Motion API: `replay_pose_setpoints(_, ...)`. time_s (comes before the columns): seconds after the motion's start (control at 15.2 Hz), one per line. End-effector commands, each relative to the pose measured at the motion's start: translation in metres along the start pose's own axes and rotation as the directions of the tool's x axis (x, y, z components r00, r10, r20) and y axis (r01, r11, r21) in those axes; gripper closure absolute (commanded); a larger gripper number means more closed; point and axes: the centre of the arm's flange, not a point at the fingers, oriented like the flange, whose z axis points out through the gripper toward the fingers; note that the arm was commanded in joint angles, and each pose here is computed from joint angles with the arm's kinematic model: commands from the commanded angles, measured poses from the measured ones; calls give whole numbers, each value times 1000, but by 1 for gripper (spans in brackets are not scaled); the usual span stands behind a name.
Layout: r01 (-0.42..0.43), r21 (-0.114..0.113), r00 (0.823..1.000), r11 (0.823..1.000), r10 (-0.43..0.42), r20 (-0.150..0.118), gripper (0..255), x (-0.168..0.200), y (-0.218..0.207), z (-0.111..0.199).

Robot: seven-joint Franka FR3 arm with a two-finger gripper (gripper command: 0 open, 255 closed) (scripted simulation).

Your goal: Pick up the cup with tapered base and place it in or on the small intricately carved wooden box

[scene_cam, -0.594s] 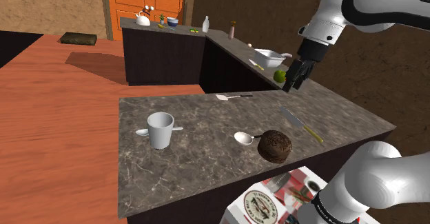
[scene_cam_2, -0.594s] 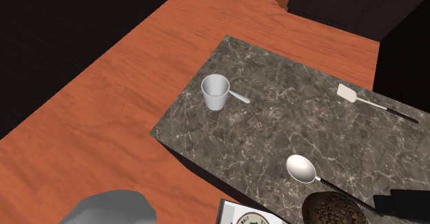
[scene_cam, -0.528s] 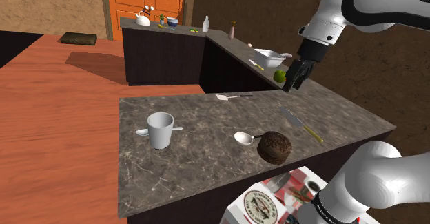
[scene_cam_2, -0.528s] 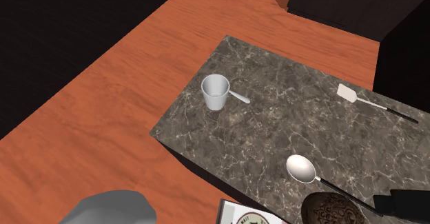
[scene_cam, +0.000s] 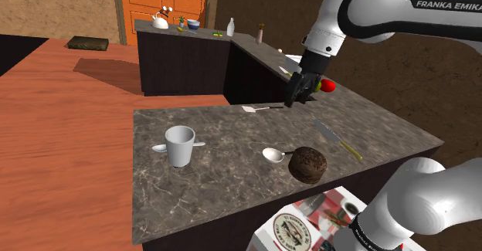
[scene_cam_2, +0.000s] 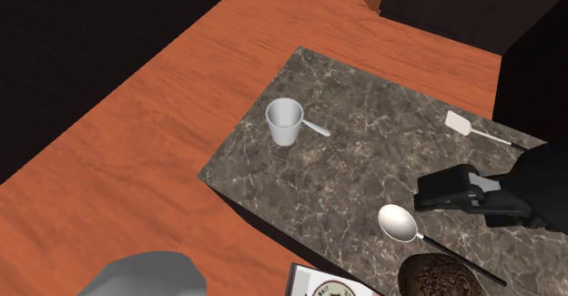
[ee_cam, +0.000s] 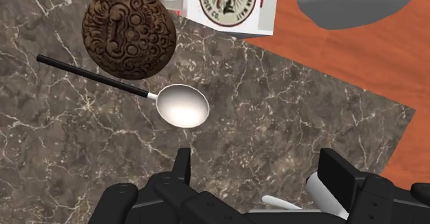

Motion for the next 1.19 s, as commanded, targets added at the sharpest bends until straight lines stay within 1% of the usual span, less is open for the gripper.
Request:
replay_pose_setpoints(0.0,2,1,1000,1000,-2,3,0,19,-15,15)
replay_pose_setpoints(1.12,24,0,999,1000,-24,36,0,172,-141,126)
